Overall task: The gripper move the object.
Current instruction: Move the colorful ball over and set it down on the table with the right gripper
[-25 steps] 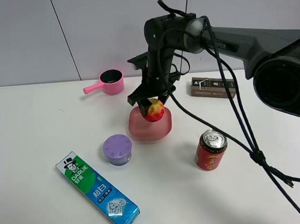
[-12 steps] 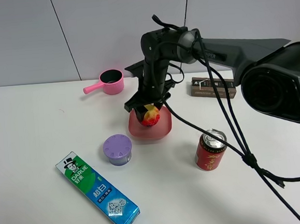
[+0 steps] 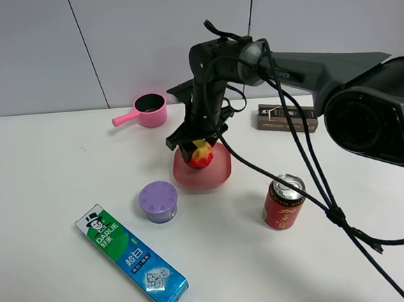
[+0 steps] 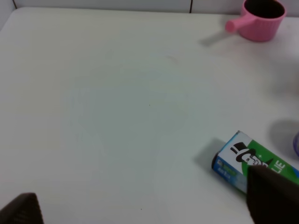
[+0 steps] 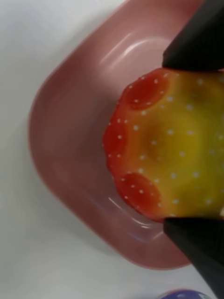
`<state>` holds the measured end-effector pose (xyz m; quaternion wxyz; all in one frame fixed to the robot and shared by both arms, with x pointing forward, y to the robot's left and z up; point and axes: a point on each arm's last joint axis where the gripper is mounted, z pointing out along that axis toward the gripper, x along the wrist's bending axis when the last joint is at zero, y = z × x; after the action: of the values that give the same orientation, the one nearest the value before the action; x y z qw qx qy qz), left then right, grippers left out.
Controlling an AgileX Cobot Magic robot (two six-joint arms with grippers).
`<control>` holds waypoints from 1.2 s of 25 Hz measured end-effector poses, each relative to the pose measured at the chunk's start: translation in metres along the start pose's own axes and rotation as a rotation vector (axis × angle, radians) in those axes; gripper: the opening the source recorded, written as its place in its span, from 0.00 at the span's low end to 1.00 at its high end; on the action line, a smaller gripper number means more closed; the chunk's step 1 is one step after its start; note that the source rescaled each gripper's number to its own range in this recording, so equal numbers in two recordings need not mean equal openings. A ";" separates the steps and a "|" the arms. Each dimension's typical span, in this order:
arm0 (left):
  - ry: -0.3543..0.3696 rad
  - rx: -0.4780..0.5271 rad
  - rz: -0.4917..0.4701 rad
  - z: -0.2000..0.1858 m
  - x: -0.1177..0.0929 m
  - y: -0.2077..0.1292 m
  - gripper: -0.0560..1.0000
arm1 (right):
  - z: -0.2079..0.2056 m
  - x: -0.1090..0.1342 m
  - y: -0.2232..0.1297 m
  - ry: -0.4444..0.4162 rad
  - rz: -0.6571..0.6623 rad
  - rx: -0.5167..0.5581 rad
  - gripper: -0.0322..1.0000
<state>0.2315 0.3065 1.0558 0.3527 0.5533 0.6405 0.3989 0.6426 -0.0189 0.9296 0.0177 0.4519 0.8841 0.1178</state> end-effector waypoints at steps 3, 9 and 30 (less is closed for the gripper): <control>0.000 0.000 0.000 0.000 0.000 0.000 1.00 | 0.000 0.000 0.000 0.000 0.000 0.000 0.03; 0.000 0.000 0.000 0.000 0.000 0.000 1.00 | 0.000 0.000 0.000 0.000 0.000 0.001 0.03; 0.000 0.000 0.000 0.000 0.000 0.000 1.00 | 0.000 0.000 0.000 0.000 0.015 0.004 0.61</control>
<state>0.2315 0.3065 1.0558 0.3527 0.5533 0.6405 0.3989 0.6423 -0.0191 0.9295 0.0157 0.4587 0.8808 0.1162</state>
